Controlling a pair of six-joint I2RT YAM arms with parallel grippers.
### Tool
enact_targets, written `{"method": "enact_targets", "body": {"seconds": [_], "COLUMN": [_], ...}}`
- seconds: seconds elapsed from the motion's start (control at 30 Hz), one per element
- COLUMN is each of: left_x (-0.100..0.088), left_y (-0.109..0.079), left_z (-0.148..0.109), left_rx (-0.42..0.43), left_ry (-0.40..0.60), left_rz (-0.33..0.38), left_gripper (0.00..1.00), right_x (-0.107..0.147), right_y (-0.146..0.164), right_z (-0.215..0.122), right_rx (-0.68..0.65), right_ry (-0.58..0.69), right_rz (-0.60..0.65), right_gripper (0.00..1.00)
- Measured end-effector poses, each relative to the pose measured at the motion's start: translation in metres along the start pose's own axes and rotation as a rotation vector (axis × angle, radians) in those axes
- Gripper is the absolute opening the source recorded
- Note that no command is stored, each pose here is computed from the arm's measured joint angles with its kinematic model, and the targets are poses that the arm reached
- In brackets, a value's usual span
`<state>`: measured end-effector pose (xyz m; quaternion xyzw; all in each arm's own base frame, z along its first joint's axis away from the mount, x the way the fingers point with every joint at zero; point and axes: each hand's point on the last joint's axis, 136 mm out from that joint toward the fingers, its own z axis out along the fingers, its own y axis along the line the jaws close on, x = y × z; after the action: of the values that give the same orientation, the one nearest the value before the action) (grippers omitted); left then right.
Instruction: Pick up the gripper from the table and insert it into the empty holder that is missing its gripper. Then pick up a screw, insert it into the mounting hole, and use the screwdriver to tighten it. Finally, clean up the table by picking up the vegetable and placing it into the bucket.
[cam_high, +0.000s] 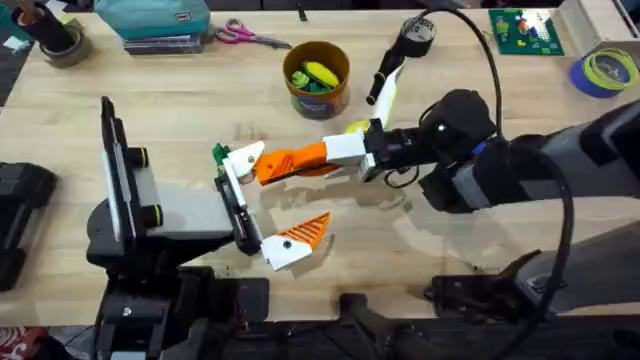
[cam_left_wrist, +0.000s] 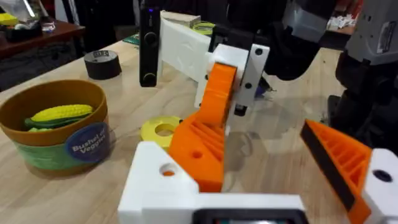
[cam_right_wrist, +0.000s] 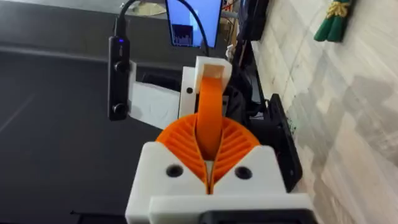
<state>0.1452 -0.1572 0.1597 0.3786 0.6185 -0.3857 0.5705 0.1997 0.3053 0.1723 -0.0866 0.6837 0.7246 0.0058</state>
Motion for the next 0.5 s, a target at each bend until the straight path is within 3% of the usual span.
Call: {"method": "enact_targets", "body": {"seconds": [0.5], "left_x": [0.0000], "left_y": [0.0014], "left_z": [-0.0003], "left_rx": [-0.007], "left_ry": [0.000], "left_rz": [-0.001], "left_gripper": [0.986], "right_x": [-0.0055], "right_y": [-0.0042], "right_z": [0.0099], "right_rx": [0.001], "right_ry": [0.008], "right_rz": [0.008], "right_gripper": [0.009]}}
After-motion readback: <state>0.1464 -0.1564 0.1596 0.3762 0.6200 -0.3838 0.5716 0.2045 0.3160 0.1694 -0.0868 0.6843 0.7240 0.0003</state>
